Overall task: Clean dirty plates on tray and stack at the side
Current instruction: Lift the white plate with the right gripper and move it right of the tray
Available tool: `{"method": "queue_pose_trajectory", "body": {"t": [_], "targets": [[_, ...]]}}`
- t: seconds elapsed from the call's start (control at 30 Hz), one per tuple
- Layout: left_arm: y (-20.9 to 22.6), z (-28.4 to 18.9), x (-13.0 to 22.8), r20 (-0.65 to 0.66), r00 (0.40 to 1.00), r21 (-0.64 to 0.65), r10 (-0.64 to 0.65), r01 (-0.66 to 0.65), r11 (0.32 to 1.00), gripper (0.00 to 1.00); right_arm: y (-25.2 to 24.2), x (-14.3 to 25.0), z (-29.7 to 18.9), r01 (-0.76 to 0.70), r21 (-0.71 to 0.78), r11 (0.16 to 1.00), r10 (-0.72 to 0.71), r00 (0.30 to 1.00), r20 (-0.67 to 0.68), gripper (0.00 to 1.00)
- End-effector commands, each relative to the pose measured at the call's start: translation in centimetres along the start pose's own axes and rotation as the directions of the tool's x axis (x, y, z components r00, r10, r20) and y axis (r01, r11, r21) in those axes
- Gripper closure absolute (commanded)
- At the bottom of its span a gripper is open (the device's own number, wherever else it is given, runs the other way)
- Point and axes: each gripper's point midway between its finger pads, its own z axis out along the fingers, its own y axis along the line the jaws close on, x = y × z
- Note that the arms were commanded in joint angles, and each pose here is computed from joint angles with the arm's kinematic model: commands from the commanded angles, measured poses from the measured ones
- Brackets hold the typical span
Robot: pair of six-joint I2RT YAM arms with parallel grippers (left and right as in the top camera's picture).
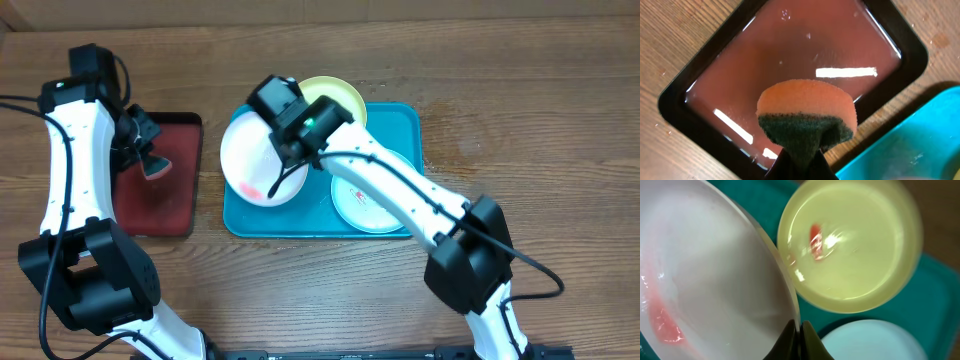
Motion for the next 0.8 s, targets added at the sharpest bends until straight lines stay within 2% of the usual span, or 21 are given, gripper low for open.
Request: {"method": "queue_pose_trajectory", "body": {"t": [0.0, 0.1, 0.17, 0.37, 0.67, 0.77], "targets": [[-0.1, 0.2, 0.2, -0.023, 1.0, 0.043, -0.005, 0.006, 0.999, 0.96, -4.0, -3.5, -5.9, 0.057, 0.352, 0.934, -0.125, 0.976, 0.175, 0.96], [0.5, 0.3, -0.2, -0.018, 1.0, 0.041, -0.024, 0.024, 0.999, 0.96, -4.2, -4.2, -8.3, 0.159, 0.525, 0.836, -0.284, 0.944, 0.167, 0.96], [0.6, 0.3, -0.4, -0.015, 1.0, 0.041, -0.027, 0.028, 0.999, 0.96, -4.1, -4.6, -10.0, 0.173, 0.612, 0.772, -0.34, 0.925, 0.168, 0.96], [1.0, 0.5, -0.6, -0.007, 1.0, 0.02, -0.029, 0.029, 0.999, 0.96, -2.6, -5.4, -13.4, 0.211, 0.736, 0.643, -0.459, 0.876, 0.15, 0.96], [1.0, 0.6, -0.6, -0.007, 1.0, 0.021, -0.022, 0.022, 1.0, 0.96, -1.6, -5.7, -14.0, 0.218, 0.744, 0.632, -0.485, 0.86, 0.159, 0.96], [1.0, 0.6, -0.6, -0.007, 1.0, 0.021, -0.022, 0.022, 1.0, 0.96, -0.8, -5.3, -13.2, 0.172, 0.682, 0.711, -0.426, 0.876, 0.224, 0.96]]}}
